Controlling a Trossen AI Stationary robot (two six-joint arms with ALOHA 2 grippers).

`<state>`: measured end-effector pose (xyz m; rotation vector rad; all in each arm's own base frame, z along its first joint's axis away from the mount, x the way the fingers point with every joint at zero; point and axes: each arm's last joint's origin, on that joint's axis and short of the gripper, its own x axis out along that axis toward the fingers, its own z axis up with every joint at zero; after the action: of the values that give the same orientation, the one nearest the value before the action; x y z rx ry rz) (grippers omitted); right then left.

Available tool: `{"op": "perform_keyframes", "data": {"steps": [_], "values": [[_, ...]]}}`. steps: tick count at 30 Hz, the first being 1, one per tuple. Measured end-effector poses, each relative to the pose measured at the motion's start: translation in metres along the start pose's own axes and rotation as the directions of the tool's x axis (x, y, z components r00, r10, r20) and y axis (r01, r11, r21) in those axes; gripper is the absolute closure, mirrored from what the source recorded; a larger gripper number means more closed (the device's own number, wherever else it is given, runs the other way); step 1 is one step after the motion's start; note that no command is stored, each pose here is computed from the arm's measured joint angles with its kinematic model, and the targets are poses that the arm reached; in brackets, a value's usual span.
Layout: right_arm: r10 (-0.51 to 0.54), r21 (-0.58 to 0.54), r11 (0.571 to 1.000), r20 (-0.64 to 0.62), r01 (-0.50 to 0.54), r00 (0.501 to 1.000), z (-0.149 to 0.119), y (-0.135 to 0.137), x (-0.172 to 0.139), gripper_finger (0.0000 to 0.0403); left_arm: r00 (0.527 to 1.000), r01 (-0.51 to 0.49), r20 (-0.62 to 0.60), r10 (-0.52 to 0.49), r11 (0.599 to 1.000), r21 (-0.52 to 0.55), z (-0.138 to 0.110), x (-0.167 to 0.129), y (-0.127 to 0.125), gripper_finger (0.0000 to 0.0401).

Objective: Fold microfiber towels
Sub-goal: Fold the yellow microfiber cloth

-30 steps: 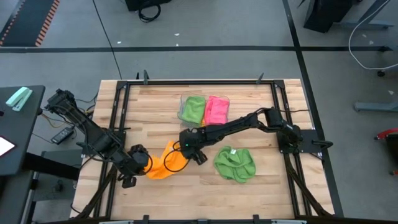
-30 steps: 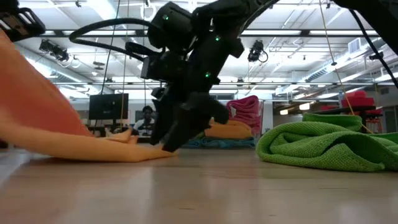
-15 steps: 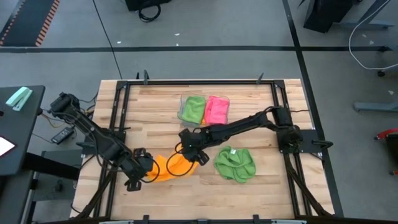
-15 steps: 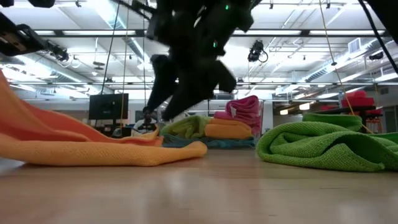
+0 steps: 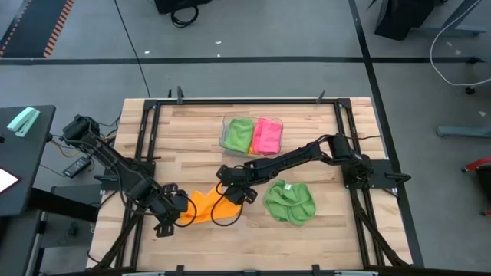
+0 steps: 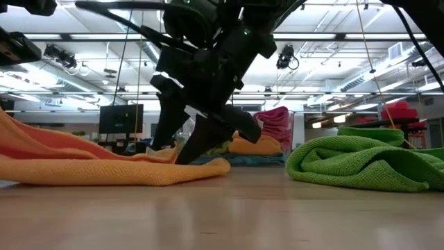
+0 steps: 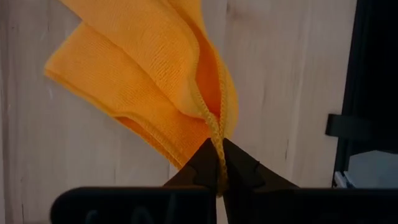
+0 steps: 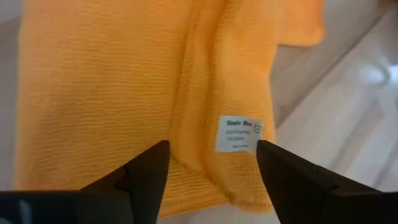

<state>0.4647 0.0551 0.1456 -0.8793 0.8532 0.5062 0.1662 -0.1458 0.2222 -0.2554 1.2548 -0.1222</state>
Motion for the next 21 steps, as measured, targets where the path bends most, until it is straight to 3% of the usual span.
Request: {"op": "perform_keyframes", "data": {"steps": [7, 16, 21], "values": [[-0.012, 0.001, 1.000, -0.012, 0.012, 1.000, -0.005, -0.004, 0.000, 0.0205, 1.000, -0.004, -0.003, 0.004, 1.000, -0.001, 0.000, 0.000, 0.000, 0.0363], [-0.010, 0.010, 1.000, -0.008, 0.010, 1.000, -0.007, -0.006, 0.000, 0.0322, 1.000, -0.005, -0.004, 0.005, 1.000, -0.001, 0.000, 0.000, 0.000, 0.0385], [0.012, 0.058, 0.998, 0.020, -0.013, 1.000, -0.012, -0.010, 0.000, 0.0374, 1.000, -0.005, -0.004, 0.005, 1.000, -0.022, 0.000, 0.000, 0.000, 0.0376]]}}
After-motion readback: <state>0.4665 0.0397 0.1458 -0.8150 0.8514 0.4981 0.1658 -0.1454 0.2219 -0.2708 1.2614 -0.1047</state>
